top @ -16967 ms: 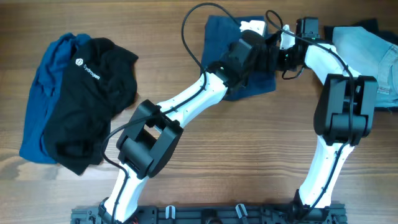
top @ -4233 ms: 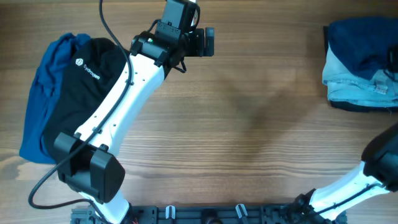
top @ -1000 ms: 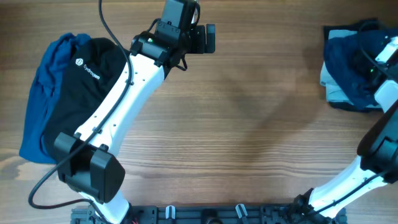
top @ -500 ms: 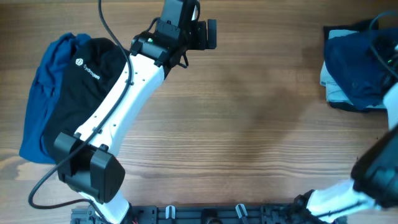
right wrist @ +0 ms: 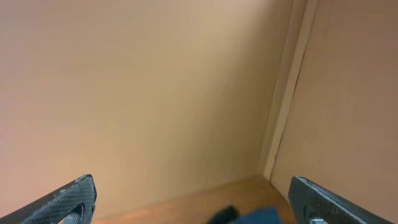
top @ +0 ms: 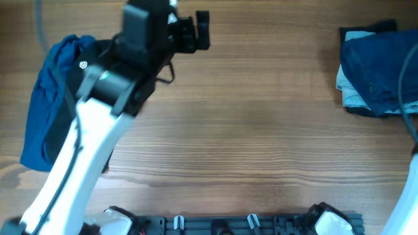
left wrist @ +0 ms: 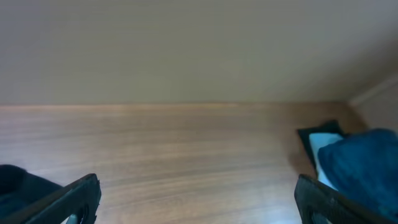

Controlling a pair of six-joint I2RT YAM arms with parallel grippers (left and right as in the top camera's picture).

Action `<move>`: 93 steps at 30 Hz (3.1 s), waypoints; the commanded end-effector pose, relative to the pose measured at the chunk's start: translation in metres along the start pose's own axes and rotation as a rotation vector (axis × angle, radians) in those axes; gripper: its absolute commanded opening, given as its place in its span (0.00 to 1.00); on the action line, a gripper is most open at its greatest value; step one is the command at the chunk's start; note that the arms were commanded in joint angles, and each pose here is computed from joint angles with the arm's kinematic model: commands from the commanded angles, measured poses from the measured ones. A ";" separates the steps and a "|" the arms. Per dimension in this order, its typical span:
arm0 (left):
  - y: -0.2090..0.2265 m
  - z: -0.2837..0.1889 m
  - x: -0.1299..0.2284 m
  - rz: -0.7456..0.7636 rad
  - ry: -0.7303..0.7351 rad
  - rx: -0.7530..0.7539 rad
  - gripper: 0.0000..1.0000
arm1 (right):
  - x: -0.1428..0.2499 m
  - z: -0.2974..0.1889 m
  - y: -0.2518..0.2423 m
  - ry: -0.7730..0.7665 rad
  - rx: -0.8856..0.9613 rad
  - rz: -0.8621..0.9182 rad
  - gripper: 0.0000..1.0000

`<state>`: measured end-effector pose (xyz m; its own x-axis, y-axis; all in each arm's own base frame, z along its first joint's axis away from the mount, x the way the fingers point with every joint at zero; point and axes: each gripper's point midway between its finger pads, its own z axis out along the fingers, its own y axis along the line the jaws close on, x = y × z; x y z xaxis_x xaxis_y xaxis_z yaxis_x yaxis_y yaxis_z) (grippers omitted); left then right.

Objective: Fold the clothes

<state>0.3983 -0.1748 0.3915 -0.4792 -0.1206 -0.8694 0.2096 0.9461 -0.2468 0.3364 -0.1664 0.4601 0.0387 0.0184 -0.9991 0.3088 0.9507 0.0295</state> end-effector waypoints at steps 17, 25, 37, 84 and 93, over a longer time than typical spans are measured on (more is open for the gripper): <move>0.014 -0.099 -0.008 0.011 -0.047 -0.008 1.00 | -0.029 -0.098 0.032 -0.027 -0.034 0.356 1.00; 0.010 -0.098 0.008 0.013 0.022 0.023 1.00 | 0.036 -0.085 0.026 0.217 0.092 1.018 1.00; 0.007 -0.104 0.024 0.018 0.087 0.054 1.00 | 0.173 -0.081 0.019 0.507 0.836 2.125 1.00; 0.199 -0.087 0.218 -0.234 -0.582 -0.159 1.00 | 0.350 -0.012 -0.007 0.786 1.343 2.050 1.00; 0.212 -0.083 0.242 -0.272 -0.502 -0.235 1.00 | 0.350 -0.012 -0.007 0.786 1.343 2.050 1.00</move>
<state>0.2586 0.0144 0.1707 -0.0171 -0.4304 -0.9025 -0.0423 0.9021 -0.4294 0.3357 -0.1613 0.1118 0.7690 0.5137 0.3805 0.4983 -0.8545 0.1466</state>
